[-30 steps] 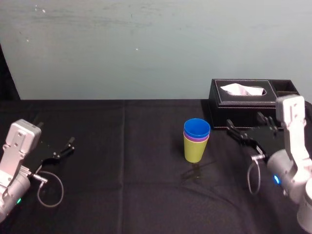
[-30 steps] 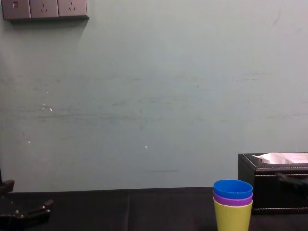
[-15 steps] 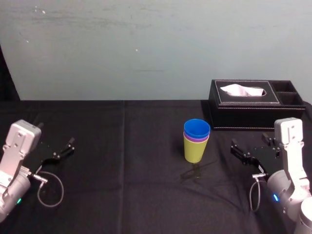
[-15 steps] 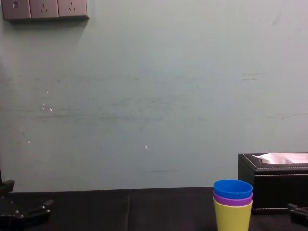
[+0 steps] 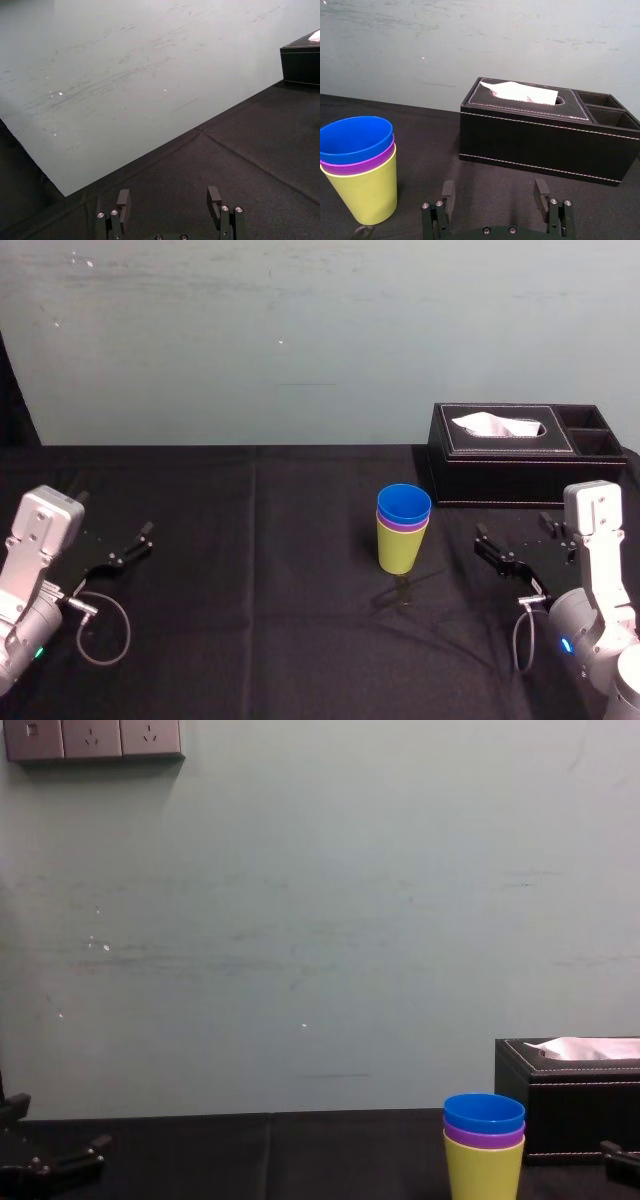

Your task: Stack the three plastic cups sequentially using one hand.

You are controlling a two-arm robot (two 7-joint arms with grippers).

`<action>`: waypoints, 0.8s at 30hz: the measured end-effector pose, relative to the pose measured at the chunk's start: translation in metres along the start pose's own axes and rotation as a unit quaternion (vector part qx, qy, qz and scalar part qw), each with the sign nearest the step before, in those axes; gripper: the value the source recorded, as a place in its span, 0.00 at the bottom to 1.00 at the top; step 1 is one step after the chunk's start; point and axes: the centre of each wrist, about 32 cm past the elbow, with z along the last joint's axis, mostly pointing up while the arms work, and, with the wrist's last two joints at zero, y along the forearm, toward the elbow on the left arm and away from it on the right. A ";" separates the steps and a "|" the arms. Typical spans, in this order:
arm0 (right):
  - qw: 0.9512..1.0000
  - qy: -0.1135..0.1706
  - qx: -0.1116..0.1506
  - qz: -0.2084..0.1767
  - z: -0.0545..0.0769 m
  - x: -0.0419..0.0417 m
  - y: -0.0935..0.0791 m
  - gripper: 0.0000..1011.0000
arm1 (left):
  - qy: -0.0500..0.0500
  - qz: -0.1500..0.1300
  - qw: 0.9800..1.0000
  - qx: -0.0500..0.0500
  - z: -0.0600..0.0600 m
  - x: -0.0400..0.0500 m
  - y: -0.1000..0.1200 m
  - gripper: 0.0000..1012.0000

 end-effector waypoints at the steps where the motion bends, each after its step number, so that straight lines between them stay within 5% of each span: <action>1: 1.000 0.000 0.000 0.000 0.000 0.0000 0.000 0.99 | 0.000 0.000 1.000 0.000 0.000 0.0000 0.000 0.99; 24: 1.000 -0.001 0.000 -0.002 0.000 -0.0001 0.000 0.99 | 0.000 0.000 1.000 0.000 0.000 0.0000 0.000 0.99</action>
